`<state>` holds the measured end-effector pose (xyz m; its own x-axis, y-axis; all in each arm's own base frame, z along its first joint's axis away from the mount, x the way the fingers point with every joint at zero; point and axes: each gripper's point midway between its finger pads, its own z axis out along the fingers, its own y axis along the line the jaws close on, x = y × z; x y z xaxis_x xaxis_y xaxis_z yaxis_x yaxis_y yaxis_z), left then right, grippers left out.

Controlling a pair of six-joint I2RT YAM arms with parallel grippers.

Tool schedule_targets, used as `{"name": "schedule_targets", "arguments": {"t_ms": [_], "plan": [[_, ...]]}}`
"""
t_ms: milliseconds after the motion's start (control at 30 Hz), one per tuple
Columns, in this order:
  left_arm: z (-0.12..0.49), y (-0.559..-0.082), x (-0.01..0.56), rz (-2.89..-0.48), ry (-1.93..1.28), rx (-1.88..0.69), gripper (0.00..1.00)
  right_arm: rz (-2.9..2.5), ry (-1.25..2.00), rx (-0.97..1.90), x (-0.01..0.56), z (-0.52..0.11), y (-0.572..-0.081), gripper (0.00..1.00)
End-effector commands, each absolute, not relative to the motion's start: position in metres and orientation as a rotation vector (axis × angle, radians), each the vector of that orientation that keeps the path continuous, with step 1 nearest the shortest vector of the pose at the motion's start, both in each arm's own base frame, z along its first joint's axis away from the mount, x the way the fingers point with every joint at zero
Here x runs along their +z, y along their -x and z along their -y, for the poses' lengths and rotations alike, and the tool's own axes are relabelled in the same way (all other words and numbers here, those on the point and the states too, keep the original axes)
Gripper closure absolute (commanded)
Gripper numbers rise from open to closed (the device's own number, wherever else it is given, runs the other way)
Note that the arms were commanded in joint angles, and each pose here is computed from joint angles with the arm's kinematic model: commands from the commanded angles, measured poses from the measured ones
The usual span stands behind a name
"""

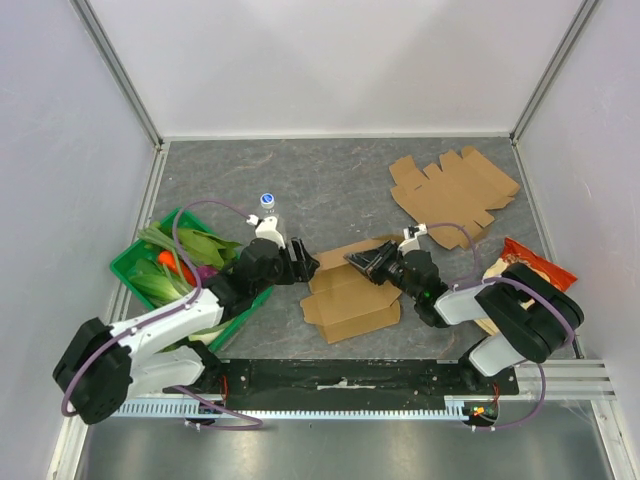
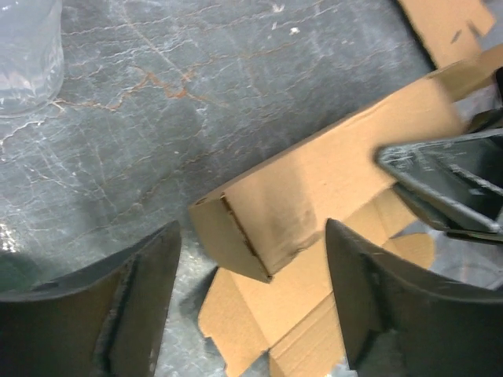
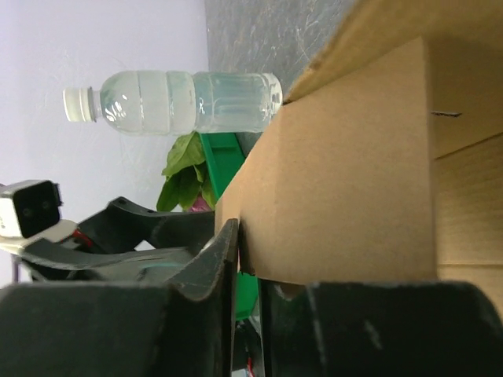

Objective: Fold the paper box

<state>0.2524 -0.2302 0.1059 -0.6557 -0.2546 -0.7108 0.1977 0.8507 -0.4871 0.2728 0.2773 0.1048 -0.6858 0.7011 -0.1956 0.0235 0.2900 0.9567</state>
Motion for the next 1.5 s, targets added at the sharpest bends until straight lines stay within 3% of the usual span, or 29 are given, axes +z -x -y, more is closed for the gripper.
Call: {"name": "schedule_targets", "arguments": {"t_ms": [0,67,100,167,267,433,567,867,933,1067,1133,1267,1467], "plan": [[0.231,-0.246,0.138,-2.100,-0.152,-0.696,0.08,-1.955,-0.495,1.450,0.118,-0.287,-0.270,0.70],[0.233,-0.244,0.149,-2.096,-0.233,-0.682,0.05,-1.976,-0.445,1.440,0.120,-0.289,-0.270,0.62],[0.233,-0.244,0.151,-2.093,-0.248,-0.677,0.05,-1.993,-0.422,1.454,0.120,-0.290,-0.266,0.52],[0.238,-0.247,0.161,-2.067,-0.277,-0.688,0.05,-2.046,-0.371,1.412,0.113,-0.286,-0.265,0.42],[0.246,-0.251,0.169,-2.041,-0.337,-0.679,0.06,-2.153,-0.189,1.346,0.106,-0.278,-0.254,0.02],[0.273,-0.260,0.176,-2.037,-0.533,-0.623,0.09,-2.229,0.097,1.066,0.113,-0.229,-0.235,0.02],[0.265,-0.267,0.186,-2.011,-0.405,-0.552,0.22,-2.305,0.152,0.772,0.109,-0.180,-0.229,0.02],[0.242,-0.219,0.131,-2.054,-0.243,-0.384,0.17,-2.243,0.016,0.401,0.137,-0.132,-0.273,0.05],[0.242,-0.211,0.117,-2.086,-0.191,-0.378,0.21,-2.237,0.042,0.387,0.143,-0.135,-0.281,0.06],[0.247,-0.215,0.104,-2.110,-0.090,-0.368,0.41,-2.228,0.124,0.503,0.148,-0.155,-0.282,0.20],[0.251,-0.222,0.105,-2.094,-0.060,-0.352,0.46,-2.235,0.156,0.569,0.145,-0.164,-0.275,0.24],[0.258,-0.232,0.094,-2.104,-0.057,-0.273,0.48,-2.251,0.162,0.578,0.132,-0.160,-0.260,0.39],[0.252,-0.235,0.084,-2.106,-0.003,-0.222,0.53,-2.261,0.183,0.683,0.109,-0.166,-0.238,0.41]]}}
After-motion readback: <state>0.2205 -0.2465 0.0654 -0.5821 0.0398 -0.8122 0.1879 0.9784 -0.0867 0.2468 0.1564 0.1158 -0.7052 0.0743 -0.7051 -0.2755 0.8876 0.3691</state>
